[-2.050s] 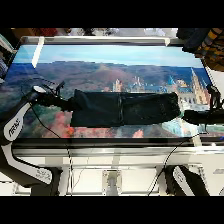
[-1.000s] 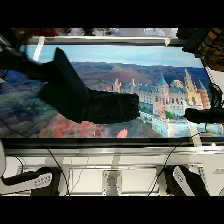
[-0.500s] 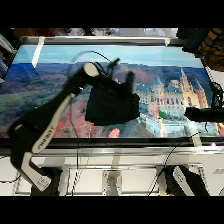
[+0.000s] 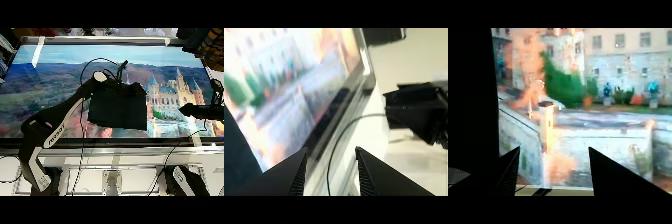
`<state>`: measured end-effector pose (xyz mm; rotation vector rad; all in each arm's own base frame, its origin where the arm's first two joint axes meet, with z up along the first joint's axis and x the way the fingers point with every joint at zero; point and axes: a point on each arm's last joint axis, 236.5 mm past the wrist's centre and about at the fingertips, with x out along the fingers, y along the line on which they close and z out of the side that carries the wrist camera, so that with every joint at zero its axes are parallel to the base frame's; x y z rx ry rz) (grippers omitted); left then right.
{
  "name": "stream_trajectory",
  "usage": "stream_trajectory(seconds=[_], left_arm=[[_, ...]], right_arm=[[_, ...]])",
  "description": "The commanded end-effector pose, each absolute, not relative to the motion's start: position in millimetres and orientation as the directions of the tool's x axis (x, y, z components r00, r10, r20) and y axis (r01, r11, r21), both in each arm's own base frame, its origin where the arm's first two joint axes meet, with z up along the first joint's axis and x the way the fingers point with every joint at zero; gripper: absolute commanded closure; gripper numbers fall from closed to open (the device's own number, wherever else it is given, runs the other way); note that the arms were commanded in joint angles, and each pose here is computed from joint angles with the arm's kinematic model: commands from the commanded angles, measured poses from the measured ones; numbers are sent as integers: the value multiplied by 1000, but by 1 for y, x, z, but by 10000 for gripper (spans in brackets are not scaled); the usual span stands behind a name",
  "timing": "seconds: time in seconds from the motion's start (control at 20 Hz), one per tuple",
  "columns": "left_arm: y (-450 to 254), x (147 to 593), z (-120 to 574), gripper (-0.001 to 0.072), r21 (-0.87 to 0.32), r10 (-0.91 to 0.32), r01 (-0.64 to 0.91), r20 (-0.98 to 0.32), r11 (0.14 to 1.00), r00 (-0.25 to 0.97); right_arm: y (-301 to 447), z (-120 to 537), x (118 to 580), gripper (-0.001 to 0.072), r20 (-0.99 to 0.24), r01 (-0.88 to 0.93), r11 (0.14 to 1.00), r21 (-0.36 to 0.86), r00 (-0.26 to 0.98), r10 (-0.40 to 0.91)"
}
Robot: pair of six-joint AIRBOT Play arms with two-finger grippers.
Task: Fold the clothes and pants, and hang the long-sleeved shirts on hangers.
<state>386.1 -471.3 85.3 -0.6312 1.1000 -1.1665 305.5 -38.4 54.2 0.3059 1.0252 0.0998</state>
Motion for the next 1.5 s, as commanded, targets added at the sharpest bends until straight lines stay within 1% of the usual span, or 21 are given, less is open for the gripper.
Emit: stream_trajectory(seconds=[0.0,0.05,0.1,0.15,0.25,0.35,0.4,0.45,0.5,0.55,0.6,0.7,0.85,0.95,1.0,1.05,1.1,1.15,1.2,1.35,1.45], left_arm=[[-440,403,88,347,-837,-931,435,-365,333,12],[-420,404,77,415,-802,-903,463,-429,378,-5],[-398,405,62,597,-756,-860,487,-510,437,-19],[-372,405,46,675,-699,-794,493,-607,518,-26],[-311,409,15,675,-535,-599,453,-801,713,-4],[-238,412,-3,669,-273,-315,413,-948,869,37],[-206,412,-3,669,-149,-186,402,-981,903,54],[-178,410,0,669,-40,-73,403,-995,914,67],[-156,407,1,669,39,7,402,-997,915,80],[-138,403,2,669,86,56,391,-995,917,89],[-124,395,-1,669,106,79,370,-993,923,86],[-105,376,-13,669,104,81,331,-993,938,80],[-70,333,-41,669,100,89,243,-995,965,54],[-49,302,-58,669,98,93,186,-995,978,34],[-41,289,-65,669,97,92,160,-995,982,35],[-34,281,-68,669,95,89,136,-995,986,47],[-29,275,-69,669,92,84,118,-994,989,68],[-26,272,-68,670,90,81,109,-993,990,88],[-24,269,-65,669,89,79,101,-991,991,104],[-23,269,-54,670,87,74,97,-988,992,134],[-23,268,-53,670,87,74,96,-989,992,131]], right_arm=[[-16,45,329,129,-783,0,923,384,530,326],[-5,31,335,82,-792,-10,912,411,491,363],[8,16,340,46,-796,-20,897,441,453,401],[26,1,346,37,-794,-31,878,477,414,445],[59,-29,358,37,-787,-69,853,517,353,506],[87,-61,366,37,-795,-83,847,526,306,524],[98,-76,369,38,-805,-92,850,519,281,522],[108,-86,371,38,-811,-103,849,519,255,527],[118,-93,375,38,-814,-114,845,522,230,534],[126,-96,381,38,-814,-125,843,524,217,539],[133,-96,388,39,-813,-135,840,526,212,543],[145,-92,401,41,-807,-150,836,528,218,549],[156,-85,413,46,-801,-145,833,535,226,554],[159,-88,416,69,-803,-114,832,542,220,553],[160,-90,415,127,-805,-109,832,544,214,554],[162,-93,413,199,-807,-111,832,544,202,555],[164,-93,411,340,-808,-115,831,545,194,556],[166,-93,410,583,-809,-122,831,543,190,556],[163,-93,412,677,-816,-135,838,528,193,545],[131,-82,424,682,-863,-153,883,443,193,466],[73,-75,433,682,-924,-100,943,317,189,331]])
